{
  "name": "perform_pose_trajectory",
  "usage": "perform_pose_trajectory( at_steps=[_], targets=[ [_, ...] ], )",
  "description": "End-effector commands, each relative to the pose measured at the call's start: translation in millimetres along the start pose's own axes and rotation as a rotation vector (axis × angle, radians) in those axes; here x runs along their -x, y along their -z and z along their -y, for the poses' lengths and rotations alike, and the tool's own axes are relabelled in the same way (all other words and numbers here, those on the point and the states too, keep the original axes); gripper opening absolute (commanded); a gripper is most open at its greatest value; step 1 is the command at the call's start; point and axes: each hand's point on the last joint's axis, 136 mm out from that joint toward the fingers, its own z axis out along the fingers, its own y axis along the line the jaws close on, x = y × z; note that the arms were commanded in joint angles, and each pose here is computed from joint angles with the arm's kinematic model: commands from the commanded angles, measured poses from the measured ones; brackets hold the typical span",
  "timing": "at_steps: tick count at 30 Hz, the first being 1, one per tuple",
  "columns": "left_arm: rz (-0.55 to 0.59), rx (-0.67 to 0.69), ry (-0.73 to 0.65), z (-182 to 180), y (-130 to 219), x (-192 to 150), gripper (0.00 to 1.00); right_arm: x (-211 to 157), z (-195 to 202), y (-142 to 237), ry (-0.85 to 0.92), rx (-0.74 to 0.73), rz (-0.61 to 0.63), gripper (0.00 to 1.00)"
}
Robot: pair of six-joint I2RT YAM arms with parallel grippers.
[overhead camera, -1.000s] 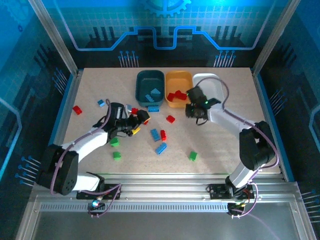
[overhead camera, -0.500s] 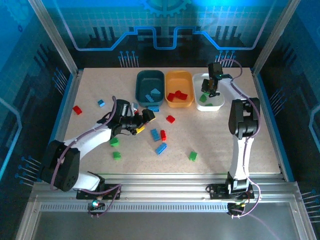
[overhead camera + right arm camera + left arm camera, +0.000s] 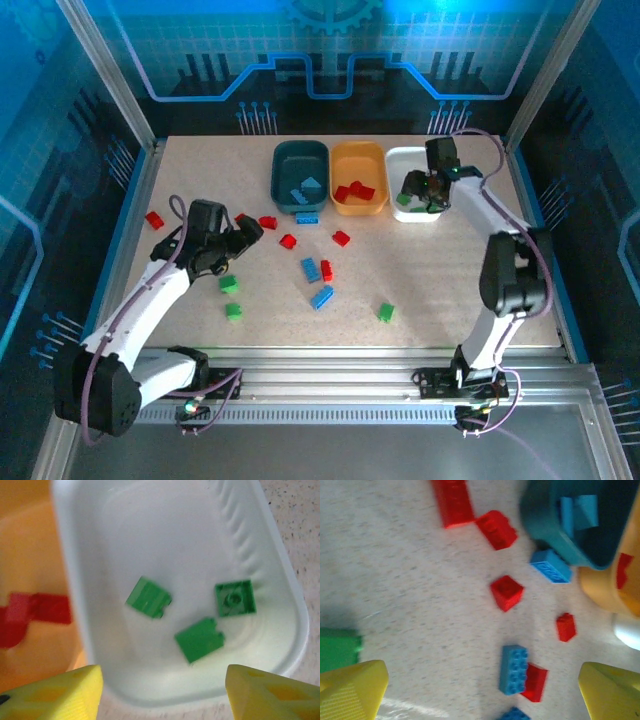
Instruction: Sort the legos into containers by color
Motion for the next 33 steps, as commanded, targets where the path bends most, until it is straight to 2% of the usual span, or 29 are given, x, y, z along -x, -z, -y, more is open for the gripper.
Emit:
perform_pose_trajectory(
  at_steps=[1, 5, 7, 10, 12, 15, 19, 22, 29, 33],
  targets=[
    [-0.052, 0.171, 0.034, -54.2, -3.6, -25.0, 0.99, -24.8, -22.6, 23.9, 0.027, 0.076, 0.042, 0.67],
    [-0.115, 0.062, -0.001, -40.6, -10.0, -41.8, 0.95, -68.0, -34.3, 35.1, 0.104, 0.106, 0.018, 0.68],
    [-0.15, -0.001, -0.137, -13.6, -10.2, -55.9, 0.9, -87.9, -28.5, 36.3, 0.12, 0.095, 0.001, 0.68],
    [-0.178, -0.019, -0.413, 25.1, -9.9, -85.1, 0.9, -100.8, -9.6, 38.4, 0.103, 0.061, 0.004, 0.71],
    [-0.234, -0.022, -0.548, 42.3, -15.5, -107.5, 0.89, -103.5, 0.9, 38.5, 0.079, 0.053, -0.009, 0.71],
    [-0.33, 0.011, -0.733, 54.9, -35.8, -143.4, 0.85, -108.9, 9.2, 37.2, 0.035, 0.073, -0.036, 0.71],
    [-0.37, 0.093, -0.982, 66.9, -56.0, -190.2, 0.8, -117.1, 19.5, 35.0, 0.012, 0.072, -0.046, 0.7],
    [-0.366, 0.13, -1.047, 70.3, -68.8, -203.2, 0.77, -116.4, 23.8, 38.4, 0.0, 0.076, -0.034, 0.7],
    [-0.339, 0.203, -1.059, 63.9, -82.4, -198.7, 0.72, -115.6, 22.4, 42.9, 0.0, 0.097, -0.019, 0.7],
    [-0.357, 0.223, -1.069, 56.9, -89.0, -202.2, 0.65, -115.0, 20.2, 41.4, -0.001, 0.11, -0.015, 0.69]
  ],
)
